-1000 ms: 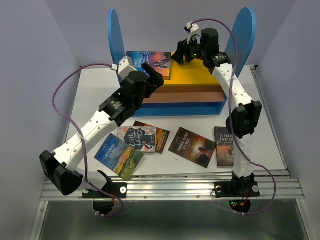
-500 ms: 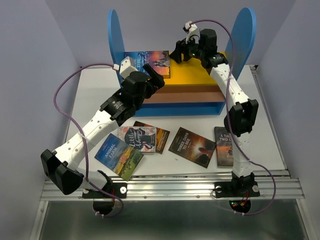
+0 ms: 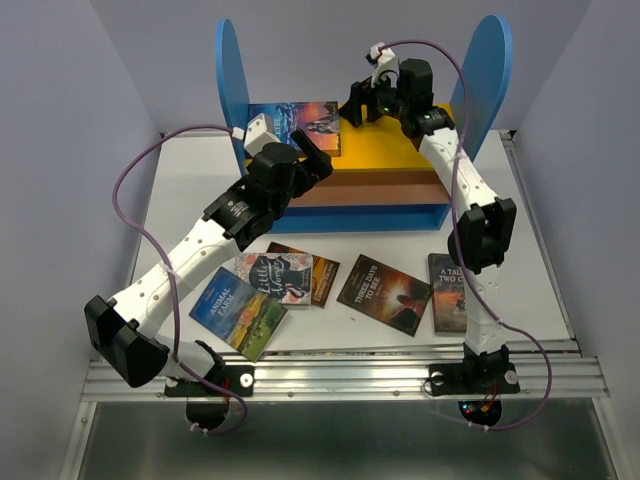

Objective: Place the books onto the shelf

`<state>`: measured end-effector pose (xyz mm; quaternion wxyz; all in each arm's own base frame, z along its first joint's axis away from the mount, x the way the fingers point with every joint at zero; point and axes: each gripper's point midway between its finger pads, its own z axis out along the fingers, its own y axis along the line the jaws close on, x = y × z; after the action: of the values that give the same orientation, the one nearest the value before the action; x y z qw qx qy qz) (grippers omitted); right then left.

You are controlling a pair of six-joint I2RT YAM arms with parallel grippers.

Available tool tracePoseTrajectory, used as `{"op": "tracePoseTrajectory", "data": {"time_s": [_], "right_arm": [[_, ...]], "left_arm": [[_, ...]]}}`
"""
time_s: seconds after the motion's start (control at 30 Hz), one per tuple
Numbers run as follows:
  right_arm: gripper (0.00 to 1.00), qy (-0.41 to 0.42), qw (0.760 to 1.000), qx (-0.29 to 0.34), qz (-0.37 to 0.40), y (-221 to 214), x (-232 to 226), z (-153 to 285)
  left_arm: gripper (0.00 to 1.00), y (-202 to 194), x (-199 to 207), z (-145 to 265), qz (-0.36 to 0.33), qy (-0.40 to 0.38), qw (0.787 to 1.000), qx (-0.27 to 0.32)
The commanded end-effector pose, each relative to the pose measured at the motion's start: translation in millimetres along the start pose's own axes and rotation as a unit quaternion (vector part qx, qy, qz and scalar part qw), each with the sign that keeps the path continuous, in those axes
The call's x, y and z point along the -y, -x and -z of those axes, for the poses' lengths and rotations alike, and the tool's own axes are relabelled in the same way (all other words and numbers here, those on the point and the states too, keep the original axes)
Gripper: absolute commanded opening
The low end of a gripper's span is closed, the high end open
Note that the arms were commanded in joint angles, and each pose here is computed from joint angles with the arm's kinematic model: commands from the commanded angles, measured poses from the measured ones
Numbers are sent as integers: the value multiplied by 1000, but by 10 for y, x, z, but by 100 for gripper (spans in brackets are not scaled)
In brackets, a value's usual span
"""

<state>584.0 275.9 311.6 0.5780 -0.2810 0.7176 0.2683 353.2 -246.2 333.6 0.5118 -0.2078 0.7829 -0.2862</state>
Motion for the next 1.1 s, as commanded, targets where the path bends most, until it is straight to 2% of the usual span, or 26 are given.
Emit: {"op": "tracePoseTrajectory", "data": {"time_s": [0.0, 0.13, 0.23, 0.33, 0.37, 0.47, 0.57, 0.6, 0.63, 0.67, 0.7, 0.73, 0.77, 0.83, 0.93, 1.07], "right_arm": [[75, -65, 997, 27, 15, 316, 86, 98], [80, -131, 990, 56, 25, 677, 207, 380], [85, -139, 988, 58, 30, 751, 177, 515], [95, -135, 988, 72, 33, 945, 52, 745], [100, -120, 989, 74, 35, 996, -106, 844], [100, -96, 993, 68, 24, 992, -387, 1033], [100, -79, 995, 56, 2, 862, -758, 1352], [100, -74, 997, 22, -13, 511, -827, 1357], [100, -68, 996, 40, -34, 612, -998, 1591], [100, -43, 997, 41, -38, 544, -1184, 1637], [100, -31, 998, 39, -46, 445, -1298, 1695], [100, -26, 996, 6, -80, 45, -1387, 1691], [100, -10, 996, 22, -84, 87, -1529, 1846], [100, 23, 994, 5, -108, -161, -1769, 1902], [100, 98, 976, -63, -182, -841, -2259, 1919], [100, 129, 960, -152, -194, -1526, -2742, 1872]], "left_arm": [[99, 123, 100, 88, -8, -29, 999, 13], [99, 78, 138, 174, -30, -53, 998, -4], [99, 6, 191, 282, -43, -87, 995, -25], [99, -100, 98, 400, -63, -102, 992, -41], [99, -170, 5, 454, -74, -103, 991, -49], [99, -345, -166, 551, -81, -107, 988, -72], [99, -611, -543, 636, -77, -85, 989, -95], [99, -731, -723, 674, -69, -71, 989, -106], [99, -797, -819, 691, -65, -63, 990, -112], [99, -878, -996, 718, -63, -44, 990, -116], [99, -913, -1078, 731, -57, -34, 991, -118], [99, -948, -1161, 740, -51, -21, 991, -120], [99, -1007, -1308, 755, -37, 1, 992, -122], [99, -1077, -1440, 779, -22, 24, 991, -129], [99, -1121, -1717, 770, 8, 84, 989, -121], [99, -1010, -1939, 709, 36, 147, 982, -110]]}}
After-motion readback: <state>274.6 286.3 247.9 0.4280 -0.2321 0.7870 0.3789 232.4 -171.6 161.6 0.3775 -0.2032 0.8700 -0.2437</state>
